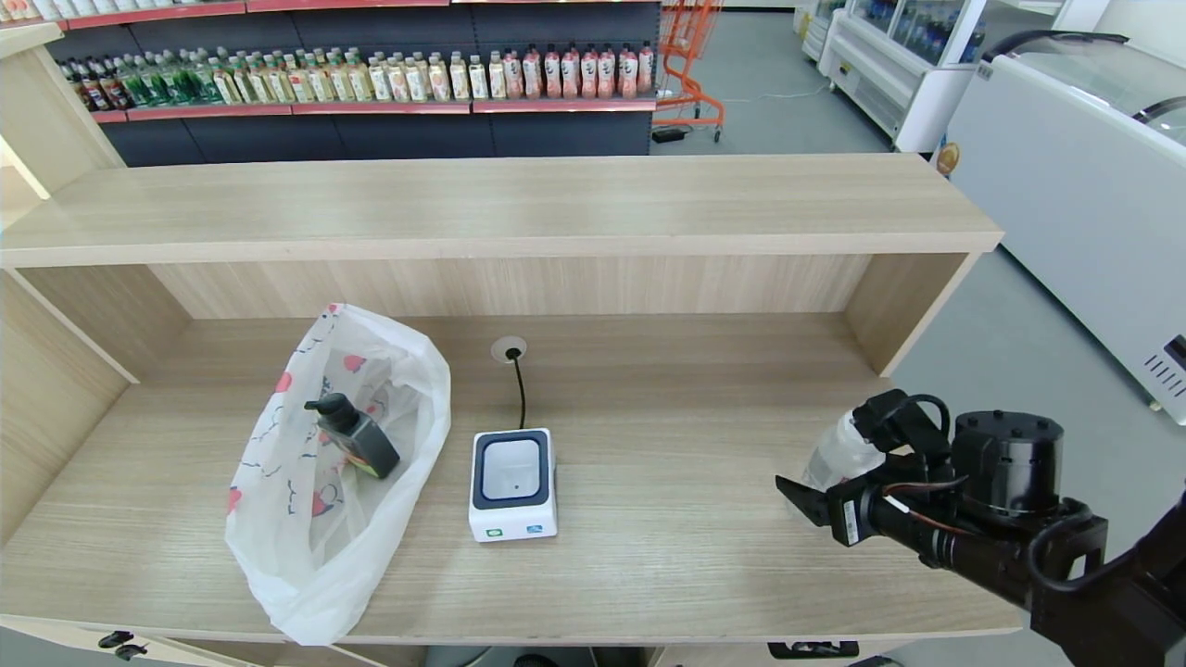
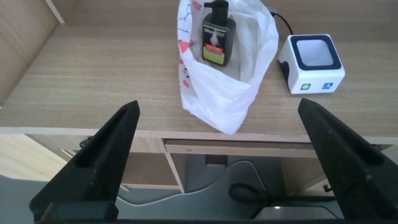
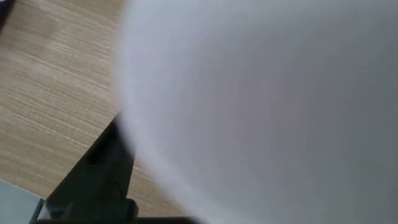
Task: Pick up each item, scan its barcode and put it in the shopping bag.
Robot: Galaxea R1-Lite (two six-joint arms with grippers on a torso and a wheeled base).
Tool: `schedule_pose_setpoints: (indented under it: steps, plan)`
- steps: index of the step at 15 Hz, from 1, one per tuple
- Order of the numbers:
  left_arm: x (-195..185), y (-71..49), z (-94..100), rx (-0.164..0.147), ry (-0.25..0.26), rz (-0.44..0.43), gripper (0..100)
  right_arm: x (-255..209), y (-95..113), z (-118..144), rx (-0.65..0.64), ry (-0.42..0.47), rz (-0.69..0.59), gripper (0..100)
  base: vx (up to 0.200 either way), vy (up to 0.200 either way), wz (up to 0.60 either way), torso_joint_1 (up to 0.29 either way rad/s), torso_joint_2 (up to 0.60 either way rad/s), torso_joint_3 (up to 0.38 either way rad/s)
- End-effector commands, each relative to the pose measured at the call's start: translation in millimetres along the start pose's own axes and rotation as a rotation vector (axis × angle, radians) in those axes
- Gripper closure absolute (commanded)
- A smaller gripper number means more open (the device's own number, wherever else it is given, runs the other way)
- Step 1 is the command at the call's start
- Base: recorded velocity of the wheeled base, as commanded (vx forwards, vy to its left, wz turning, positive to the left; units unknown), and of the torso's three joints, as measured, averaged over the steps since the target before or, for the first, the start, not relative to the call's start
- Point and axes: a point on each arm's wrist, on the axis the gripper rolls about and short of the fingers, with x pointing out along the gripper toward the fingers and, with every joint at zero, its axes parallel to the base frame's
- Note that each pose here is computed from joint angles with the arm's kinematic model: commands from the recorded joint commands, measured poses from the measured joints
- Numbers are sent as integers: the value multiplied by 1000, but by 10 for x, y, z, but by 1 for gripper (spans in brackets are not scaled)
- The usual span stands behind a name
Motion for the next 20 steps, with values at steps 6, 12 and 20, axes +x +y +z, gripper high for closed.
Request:
schedule_pose_setpoints:
  steps: [6,12,20]
  plan:
    - [0,0,0,0,0,1,0,16,-74,-16,8,-15,-1,100,0,0,0,0,0,0]
    - [0,0,0,0,0,1,0,-6,-55,-113,-15,16,19,100,0,0,0,0,0,0]
    - [0,0,0,0,0,1,0,-77,-99,-44,11,-68,86,100,0,0,0,0,0,0]
